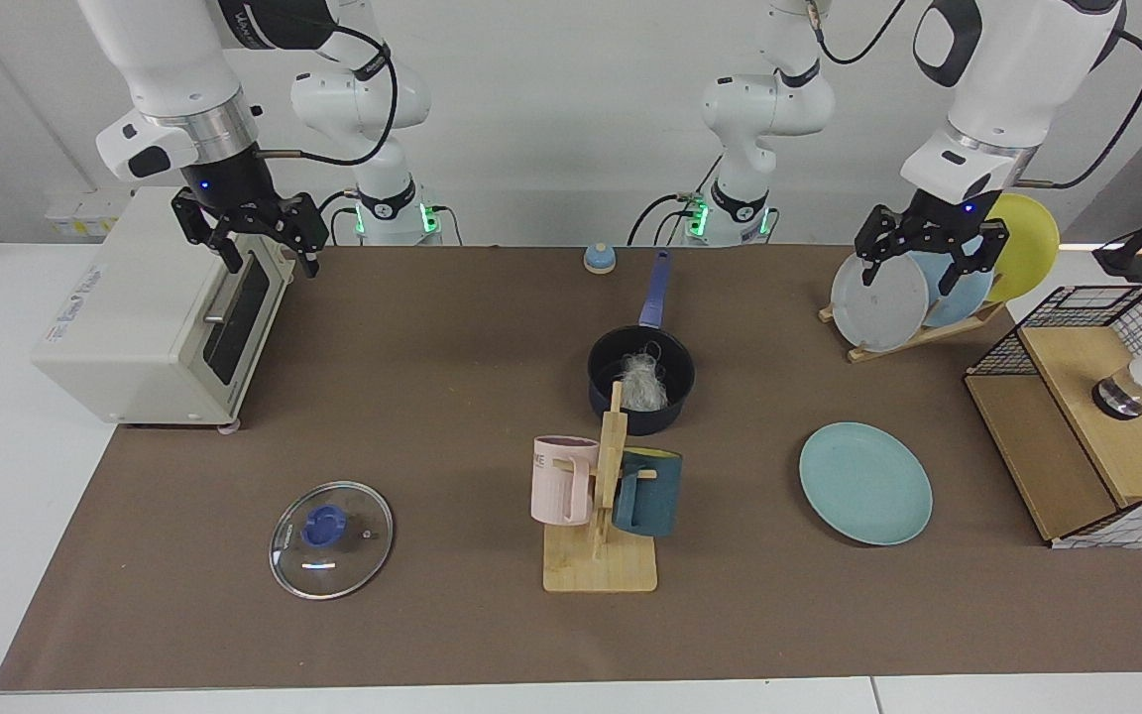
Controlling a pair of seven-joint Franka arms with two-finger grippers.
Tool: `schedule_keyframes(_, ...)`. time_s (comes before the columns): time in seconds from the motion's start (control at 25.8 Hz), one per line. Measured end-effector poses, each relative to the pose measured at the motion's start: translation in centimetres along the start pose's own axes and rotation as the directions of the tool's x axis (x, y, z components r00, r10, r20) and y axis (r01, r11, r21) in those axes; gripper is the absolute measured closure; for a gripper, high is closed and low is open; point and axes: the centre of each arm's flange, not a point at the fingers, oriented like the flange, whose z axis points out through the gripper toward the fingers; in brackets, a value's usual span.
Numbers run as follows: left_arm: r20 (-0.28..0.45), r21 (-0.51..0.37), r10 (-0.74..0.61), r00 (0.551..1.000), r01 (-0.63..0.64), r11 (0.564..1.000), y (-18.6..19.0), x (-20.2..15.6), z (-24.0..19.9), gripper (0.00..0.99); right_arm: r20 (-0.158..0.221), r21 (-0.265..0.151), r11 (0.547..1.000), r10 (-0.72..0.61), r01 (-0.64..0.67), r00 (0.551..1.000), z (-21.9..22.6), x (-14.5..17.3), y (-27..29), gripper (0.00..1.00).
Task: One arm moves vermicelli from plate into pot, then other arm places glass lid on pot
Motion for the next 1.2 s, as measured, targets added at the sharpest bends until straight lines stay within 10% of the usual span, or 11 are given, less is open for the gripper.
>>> schedule_keyframes(0.66, 0.0, 0.0, 0.0, 1.0, 0.0, 1.0, 0.0, 0.0, 0.0, 0.0, 0.008, -0.014, 0.999, 0.049, -0.049, 0.999, -0.8, 0.0, 3.1, 0.0)
schedule_keyframes(0.89, 0.0, 0.0, 0.0, 1.0, 0.0, 1.0, 0.0, 0.0, 0.0, 0.0, 0.011, -0.051, 0.999, 0.017, -0.017, 1.0, 2.2, 6.5, 1.2, 0.0)
schedule_keyframes(1.2, 0.0, 0.0, 0.0, 1.0, 0.0, 1.0, 0.0, 0.0, 0.0, 0.0, 0.002, -0.052, 0.997, -0.048, 0.048, 0.999, 17.2, 16.7, -1.2, 0.0)
